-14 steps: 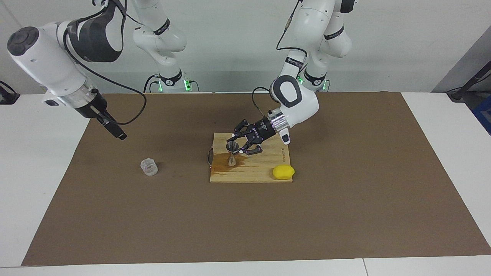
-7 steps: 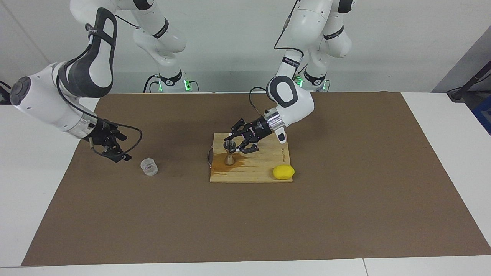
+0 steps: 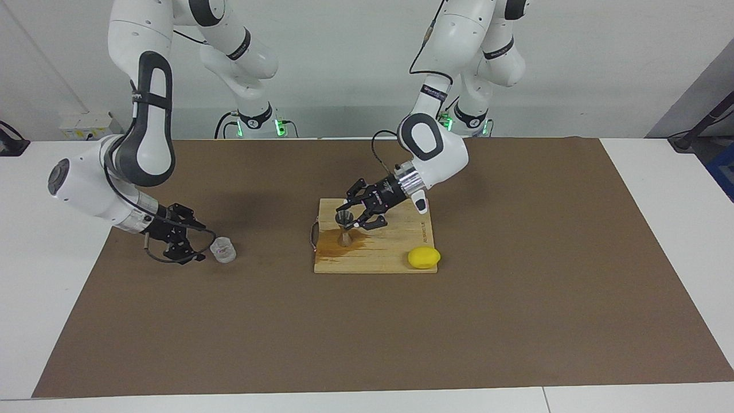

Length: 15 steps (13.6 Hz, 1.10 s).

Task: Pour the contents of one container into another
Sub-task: 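Set the cup on the board while the right gripper reaches the glass, then withdraw the left gripper while the right gripper lifts the clear glass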

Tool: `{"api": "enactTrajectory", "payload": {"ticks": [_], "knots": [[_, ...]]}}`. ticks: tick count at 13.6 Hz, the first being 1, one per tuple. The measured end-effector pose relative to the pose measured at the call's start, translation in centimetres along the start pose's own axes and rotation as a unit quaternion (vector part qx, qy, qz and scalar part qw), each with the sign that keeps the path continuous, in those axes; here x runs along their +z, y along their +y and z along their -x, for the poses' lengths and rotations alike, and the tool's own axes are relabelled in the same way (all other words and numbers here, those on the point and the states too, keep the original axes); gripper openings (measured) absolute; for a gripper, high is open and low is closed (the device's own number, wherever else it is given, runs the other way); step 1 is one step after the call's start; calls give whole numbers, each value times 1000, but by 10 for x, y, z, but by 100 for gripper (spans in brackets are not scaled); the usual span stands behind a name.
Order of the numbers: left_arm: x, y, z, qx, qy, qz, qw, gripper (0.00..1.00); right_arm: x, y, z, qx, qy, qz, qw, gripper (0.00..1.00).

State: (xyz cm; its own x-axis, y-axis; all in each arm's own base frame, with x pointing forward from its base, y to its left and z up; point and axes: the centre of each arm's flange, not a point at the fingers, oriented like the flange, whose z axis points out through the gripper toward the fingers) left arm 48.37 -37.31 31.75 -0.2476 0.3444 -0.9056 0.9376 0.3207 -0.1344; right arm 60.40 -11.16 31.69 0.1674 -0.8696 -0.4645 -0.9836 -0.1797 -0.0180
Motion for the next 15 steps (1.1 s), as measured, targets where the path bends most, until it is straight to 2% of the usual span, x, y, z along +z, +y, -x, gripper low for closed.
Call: {"api": "enactTrajectory", "payload": {"ticks": [3, 7, 8, 11, 12, 15], "knots": [[0, 0, 0, 0, 0, 0, 1000, 51, 23, -1, -18, 21, -15, -4, 1000, 97], [0, 0, 0, 0, 0, 1, 1000, 54, 36, -3, -12, 17, -18, 4, 1000, 91], [0, 0, -1, 0, 1, 1, 1000, 63, 38, -3, -11, 16, -19, 6, 1000, 91], [0, 1, -3, -1, 2, 1, 1000, 98, 43, -1, -9, 16, -21, 10, 1000, 89], [0, 1, -3, -1, 2, 1, 1000, 100, 44, -1, -8, 15, -22, 11, 1000, 81], [0, 1, 0, 1, 0, 1, 1000, 100, 45, -2, -6, 20, -32, 6, 999, 76]]}}
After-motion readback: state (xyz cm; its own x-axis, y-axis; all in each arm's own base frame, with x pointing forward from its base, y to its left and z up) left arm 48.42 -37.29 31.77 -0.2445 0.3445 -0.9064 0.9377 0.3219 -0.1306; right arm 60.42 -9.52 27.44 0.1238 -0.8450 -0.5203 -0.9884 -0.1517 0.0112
